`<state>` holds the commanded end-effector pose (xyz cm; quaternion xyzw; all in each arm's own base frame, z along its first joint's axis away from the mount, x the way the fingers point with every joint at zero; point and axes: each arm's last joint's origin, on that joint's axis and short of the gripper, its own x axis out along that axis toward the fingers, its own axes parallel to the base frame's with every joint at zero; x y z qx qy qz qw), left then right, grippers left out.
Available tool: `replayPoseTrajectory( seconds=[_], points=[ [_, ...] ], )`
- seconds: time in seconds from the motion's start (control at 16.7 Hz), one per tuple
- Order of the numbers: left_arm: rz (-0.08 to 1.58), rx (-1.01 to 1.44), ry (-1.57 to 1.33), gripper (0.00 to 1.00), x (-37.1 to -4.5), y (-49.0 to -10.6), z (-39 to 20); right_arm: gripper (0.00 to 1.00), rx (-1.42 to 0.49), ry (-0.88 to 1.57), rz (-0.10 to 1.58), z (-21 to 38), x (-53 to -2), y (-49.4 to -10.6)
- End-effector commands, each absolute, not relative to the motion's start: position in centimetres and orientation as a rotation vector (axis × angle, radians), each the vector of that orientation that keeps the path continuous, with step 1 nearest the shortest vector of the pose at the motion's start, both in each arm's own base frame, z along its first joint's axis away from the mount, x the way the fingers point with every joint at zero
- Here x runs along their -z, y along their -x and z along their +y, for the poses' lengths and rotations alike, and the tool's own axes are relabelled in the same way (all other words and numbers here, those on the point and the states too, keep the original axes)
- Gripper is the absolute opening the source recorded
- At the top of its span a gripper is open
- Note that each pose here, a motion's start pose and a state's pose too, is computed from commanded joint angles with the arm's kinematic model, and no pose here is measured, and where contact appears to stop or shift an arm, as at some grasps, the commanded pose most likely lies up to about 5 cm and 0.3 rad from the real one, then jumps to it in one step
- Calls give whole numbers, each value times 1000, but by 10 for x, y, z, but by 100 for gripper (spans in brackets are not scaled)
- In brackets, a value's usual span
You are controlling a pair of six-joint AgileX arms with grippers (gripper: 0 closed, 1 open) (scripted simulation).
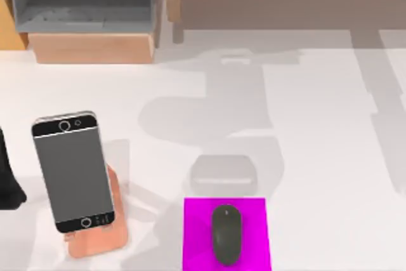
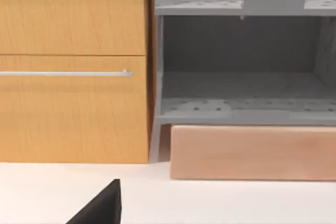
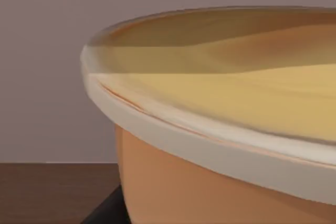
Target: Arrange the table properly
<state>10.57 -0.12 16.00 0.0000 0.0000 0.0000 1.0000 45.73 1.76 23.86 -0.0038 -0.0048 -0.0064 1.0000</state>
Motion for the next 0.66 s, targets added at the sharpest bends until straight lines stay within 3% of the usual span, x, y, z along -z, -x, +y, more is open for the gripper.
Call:
replayPoseTrajectory(
  seconds=[0.3, 0.66],
  points=[
    [0, 0, 0, 100, -160, -106, -1, 98, 13, 8, -10, 18, -239, -457],
    [0, 0, 0, 100, -160, -106, -1, 100, 13, 8, -10, 18, -239, -457]
  ],
)
